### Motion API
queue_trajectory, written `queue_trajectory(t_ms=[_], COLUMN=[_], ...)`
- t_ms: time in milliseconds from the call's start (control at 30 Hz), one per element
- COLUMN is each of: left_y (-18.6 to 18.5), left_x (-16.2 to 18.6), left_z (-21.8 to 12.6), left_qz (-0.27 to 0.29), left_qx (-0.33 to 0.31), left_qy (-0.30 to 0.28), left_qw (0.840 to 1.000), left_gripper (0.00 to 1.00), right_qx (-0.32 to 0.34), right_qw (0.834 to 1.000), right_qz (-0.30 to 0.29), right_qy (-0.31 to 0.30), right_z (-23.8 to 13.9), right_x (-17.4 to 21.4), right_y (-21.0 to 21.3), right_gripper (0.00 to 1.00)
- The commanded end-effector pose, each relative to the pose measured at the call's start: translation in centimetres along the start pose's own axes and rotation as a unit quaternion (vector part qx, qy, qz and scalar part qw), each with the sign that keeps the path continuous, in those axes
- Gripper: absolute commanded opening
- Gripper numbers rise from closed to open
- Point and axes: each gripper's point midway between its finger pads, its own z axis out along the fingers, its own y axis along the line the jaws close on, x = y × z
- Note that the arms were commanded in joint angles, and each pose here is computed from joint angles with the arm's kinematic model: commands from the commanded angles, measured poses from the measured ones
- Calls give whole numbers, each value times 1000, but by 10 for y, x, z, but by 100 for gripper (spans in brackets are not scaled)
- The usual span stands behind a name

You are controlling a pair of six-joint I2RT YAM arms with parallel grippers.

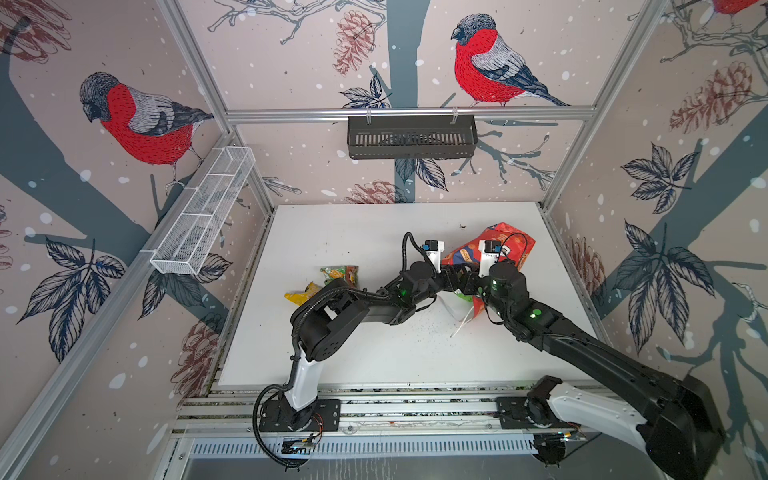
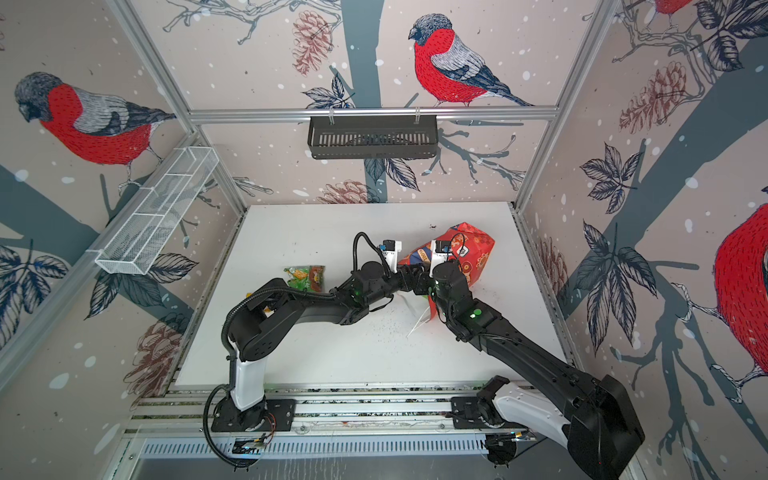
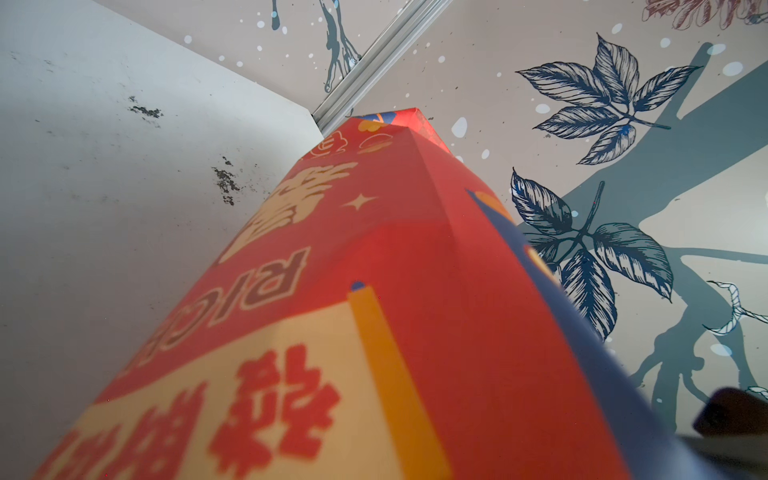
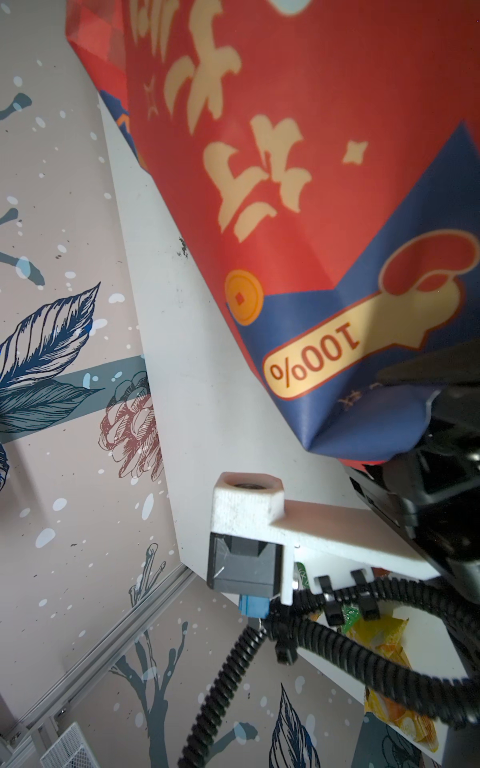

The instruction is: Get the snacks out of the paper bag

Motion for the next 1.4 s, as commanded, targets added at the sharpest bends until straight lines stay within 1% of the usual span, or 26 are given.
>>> queue_trajectory(t_ms=[0,200,267,333,433,500,600,833,967,1200,1300,1367], left_y=[-1,5,5,4,2,3,2,-7,-12,-12,-15,-10], left_x=[-3,-1,-1,-2,-3,-4,-4,-7,-11,-6,-8,-2], left_z=[3,8,9,9,8,7,6,-3,-11,-17,-20,-25], left_qz=[-3,-5,-5,-5,-4,-3,-2,-6,8,11,11,12], left_qx=[-2,-14,-14,-14,-13,-15,-17,-6,-11,-15,-12,-19], left_qy=[-6,1,1,0,0,-1,-1,-4,-10,-1,-6,-1], left_qw=[1000,1000,1000,1000,1000,1000,1000,1000,1000,1000,1000,1000], left_gripper=[34,30,24,20,12,9,1,0,0,0,0,0], right_qx=[-13,-14,-14,-13,-8,-7,-5,3,11,14,15,14], right_qw=[1000,1000,1000,1000,1000,1000,1000,1000,1000,1000,999,999], right_qz=[11,11,10,10,9,10,11,16,18,20,21,21], right_qy=[-11,-11,-12,-11,-12,-11,-10,-13,-16,-17,-20,-21], right_z=[0,0,0,0,-1,-1,-1,-2,-3,-3,-4,-4], right_x=[-5,-5,-6,-5,-5,-5,-4,-5,-5,-5,-7,-7], right_y=[6,6,6,5,3,3,1,-4,-9,-11,-12,-12], right_gripper=[0,0,0,0,0,0,0,0,0,0,0,0])
